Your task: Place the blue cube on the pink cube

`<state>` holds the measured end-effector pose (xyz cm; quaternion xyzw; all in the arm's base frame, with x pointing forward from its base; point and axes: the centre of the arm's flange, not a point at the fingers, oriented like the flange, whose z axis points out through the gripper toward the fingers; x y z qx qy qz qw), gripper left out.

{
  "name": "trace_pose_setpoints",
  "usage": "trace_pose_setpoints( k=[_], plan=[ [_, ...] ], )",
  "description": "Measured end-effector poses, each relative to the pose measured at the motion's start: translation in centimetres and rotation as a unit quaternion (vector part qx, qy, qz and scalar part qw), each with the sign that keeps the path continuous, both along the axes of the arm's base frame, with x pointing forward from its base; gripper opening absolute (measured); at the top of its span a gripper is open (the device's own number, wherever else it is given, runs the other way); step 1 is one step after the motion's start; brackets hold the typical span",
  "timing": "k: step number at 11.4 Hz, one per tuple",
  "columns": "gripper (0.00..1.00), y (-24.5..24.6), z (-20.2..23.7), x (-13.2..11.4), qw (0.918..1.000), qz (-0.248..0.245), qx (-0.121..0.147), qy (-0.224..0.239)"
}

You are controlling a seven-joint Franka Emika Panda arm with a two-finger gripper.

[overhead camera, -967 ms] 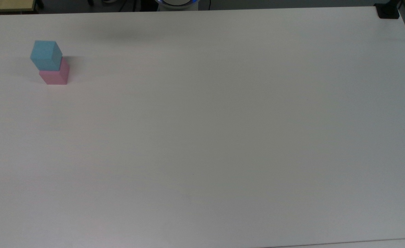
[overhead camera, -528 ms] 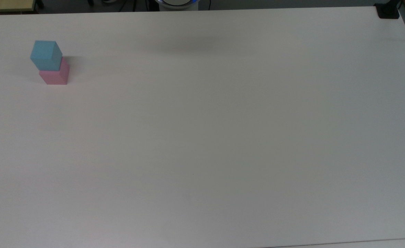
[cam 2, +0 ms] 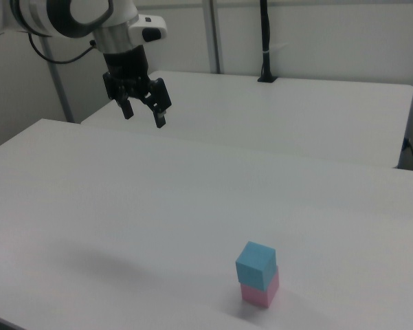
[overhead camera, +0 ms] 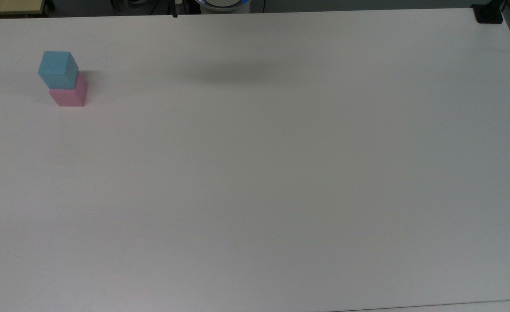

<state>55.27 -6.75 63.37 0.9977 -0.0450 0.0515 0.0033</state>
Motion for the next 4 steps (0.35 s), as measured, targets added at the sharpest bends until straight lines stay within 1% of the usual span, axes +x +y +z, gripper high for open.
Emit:
trace_pose_setpoints(
  k=[4],
  plan=[
    [1.0,-0.19,-0.56,0.14,1.0,-0.001,-0.001,0.005]
  ],
)
